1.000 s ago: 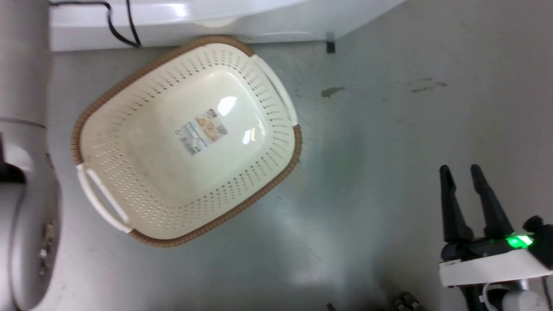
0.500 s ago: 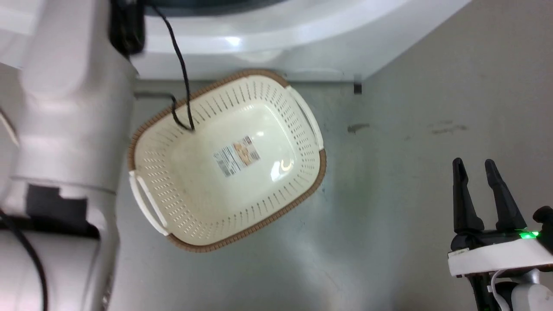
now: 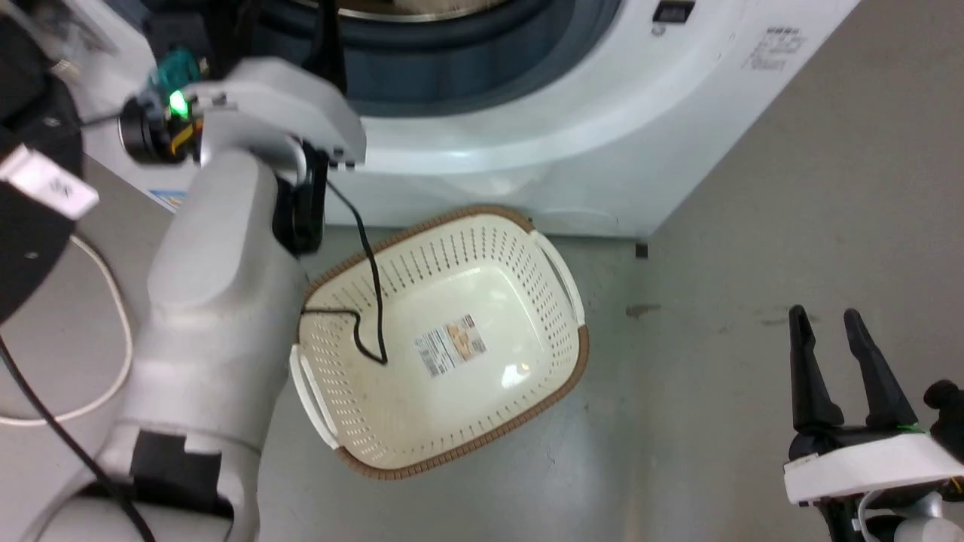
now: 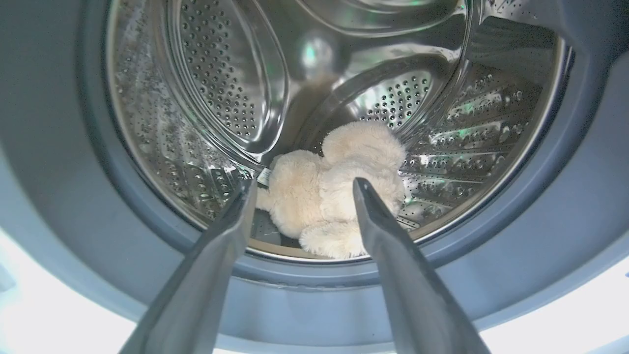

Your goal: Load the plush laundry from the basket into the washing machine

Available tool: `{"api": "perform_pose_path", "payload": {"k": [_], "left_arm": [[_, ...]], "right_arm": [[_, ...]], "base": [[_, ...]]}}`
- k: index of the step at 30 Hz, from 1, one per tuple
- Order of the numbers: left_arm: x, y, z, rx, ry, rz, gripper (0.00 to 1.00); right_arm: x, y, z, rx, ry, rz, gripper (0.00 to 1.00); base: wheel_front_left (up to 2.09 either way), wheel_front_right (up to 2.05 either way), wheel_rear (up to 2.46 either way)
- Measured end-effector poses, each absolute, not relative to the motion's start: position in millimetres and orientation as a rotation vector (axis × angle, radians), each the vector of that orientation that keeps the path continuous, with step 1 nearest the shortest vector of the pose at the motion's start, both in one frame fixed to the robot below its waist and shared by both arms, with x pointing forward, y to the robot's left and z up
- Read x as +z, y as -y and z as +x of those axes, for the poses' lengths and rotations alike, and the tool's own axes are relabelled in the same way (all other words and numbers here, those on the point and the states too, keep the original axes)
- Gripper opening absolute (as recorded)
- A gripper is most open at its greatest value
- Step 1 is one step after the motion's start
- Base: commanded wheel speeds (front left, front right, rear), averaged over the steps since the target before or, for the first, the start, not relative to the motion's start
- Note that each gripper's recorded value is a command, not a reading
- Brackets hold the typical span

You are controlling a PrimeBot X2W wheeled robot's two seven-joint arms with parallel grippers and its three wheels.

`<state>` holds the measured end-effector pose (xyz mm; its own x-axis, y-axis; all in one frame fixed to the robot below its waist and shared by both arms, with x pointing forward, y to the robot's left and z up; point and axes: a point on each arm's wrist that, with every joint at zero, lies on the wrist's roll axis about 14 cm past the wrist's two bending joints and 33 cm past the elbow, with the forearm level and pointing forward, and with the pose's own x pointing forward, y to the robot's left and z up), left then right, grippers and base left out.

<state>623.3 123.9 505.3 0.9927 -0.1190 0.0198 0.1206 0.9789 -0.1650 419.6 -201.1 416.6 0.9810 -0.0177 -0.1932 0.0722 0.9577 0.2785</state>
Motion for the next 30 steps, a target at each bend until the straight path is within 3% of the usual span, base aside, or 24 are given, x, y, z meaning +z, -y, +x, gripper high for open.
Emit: {"api": "perform_pose_path", "payload": {"k": [19,30], "left_arm": [[564.3,-171.0,504.3,0.004,0.163,-0.194,1.0],[564.5,-180.0,444.3,0.041,0.175,-0.196,1.0]], "right_arm": [[468.6,184.6,374.8,0.014,-0.091,0.332,1.0],[483.7,178.4,354.0,0.037,-0.048,0.351,1.0]], "base": [[0.0,0.0,0.0],[0.0,0.0,0.0]]}}
